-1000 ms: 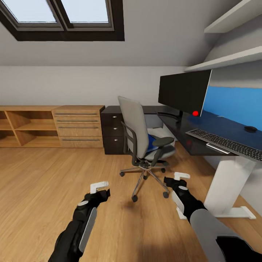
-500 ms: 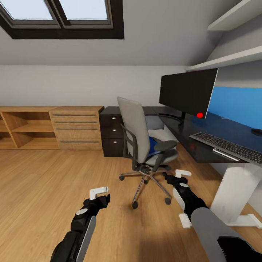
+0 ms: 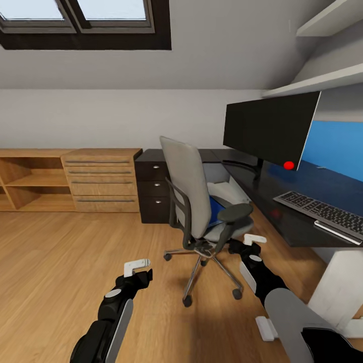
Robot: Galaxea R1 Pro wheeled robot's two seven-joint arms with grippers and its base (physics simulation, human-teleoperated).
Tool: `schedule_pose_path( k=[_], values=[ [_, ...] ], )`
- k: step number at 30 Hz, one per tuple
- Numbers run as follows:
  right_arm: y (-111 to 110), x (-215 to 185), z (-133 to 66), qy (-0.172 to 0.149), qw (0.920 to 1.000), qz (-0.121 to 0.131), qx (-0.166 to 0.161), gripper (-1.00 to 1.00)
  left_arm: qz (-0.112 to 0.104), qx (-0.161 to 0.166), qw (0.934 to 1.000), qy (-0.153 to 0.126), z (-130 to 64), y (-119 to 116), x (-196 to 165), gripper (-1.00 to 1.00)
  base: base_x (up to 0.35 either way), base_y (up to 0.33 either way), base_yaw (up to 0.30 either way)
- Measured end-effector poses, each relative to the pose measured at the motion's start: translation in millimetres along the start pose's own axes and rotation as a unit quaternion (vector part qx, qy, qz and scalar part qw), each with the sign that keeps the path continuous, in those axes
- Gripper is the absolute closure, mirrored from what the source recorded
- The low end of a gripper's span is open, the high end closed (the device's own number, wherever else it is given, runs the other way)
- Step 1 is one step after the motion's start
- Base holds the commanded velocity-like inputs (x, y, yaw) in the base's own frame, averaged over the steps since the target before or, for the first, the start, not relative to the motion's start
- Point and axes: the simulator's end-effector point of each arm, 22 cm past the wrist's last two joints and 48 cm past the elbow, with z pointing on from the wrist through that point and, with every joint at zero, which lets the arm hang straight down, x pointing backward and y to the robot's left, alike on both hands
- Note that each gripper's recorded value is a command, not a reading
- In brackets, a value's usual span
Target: In the bedroom, organize the workspace by keeping the computer under the desk, ensuring the monitor is on the desk, placing the keyboard on the desk next to the monitor, placing the mouse on the desk next to the keyboard, moving the folder from the swivel chair onto the desk next to the mouse, stacking the notebook on top of the folder with the pen on top of the notebook, and positioning the swivel chair next to the desk.
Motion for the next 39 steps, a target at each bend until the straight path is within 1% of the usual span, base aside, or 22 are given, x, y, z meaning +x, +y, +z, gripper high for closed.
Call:
schedule_pose_path(
  k=[2, 5, 9, 15, 21, 27, 36, 39],
  values=[
    [-8, -1, 1.4, -0.001, 1.0000, -0.001, 0.004, -1.00, 0.000, 0.000, 1.0000, 0.000, 0.1, 0, 0, -1.00, 0.020, 0.000, 0.000],
    [-11, -2, 1.9, -0.003, 1.0000, 0.000, 0.006, -1.00, 0.000, -0.001, 1.0000, 0.000, 0.2, 0, 0, -1.00, 0.005, 0.000, 0.000],
    [-11, -2, 1.8, -0.003, 1.0000, 0.000, 0.007, -1.00, 0.000, 0.000, 1.0000, 0.000, 0.2, 0, 0, -1.00, 0.076, 0.000, 0.000],
    [-11, -2, 1.8, -0.003, 1.0000, 0.000, 0.007, -1.00, 0.001, -0.001, 1.0000, 0.003, 0.8, 0, 3, -1.00, 0.207, 0.000, 0.000],
    [-11, -2, 1.9, -0.003, 1.0000, 0.000, 0.006, -1.00, 0.002, -0.002, 1.0000, 0.009, 2.6, 1, 8, -1.00, 0.029, 0.000, 0.000],
    [-6, -1, 1.2, -0.003, 1.0000, -0.001, 0.003, -1.00, 0.003, -0.003, 0.9998, 0.017, 4.5, 2, 15, -1.00, 0.001, 0.000, 0.009],
    [-2, 0, 0.5, -0.002, 1.0000, -0.002, 0.001, -1.00, 0.003, -0.004, 0.9998, 0.018, 4.8, 2, 16, -1.00, 0.000, 0.000, 0.238],
    [4, 1, -0.5, -0.001, 1.0000, 0.000, -0.003, -1.00, 0.003, -0.004, 0.9998, 0.018, 4.9, 2, 16, -1.00, 0.000, 0.000, 0.277]
  ],
)
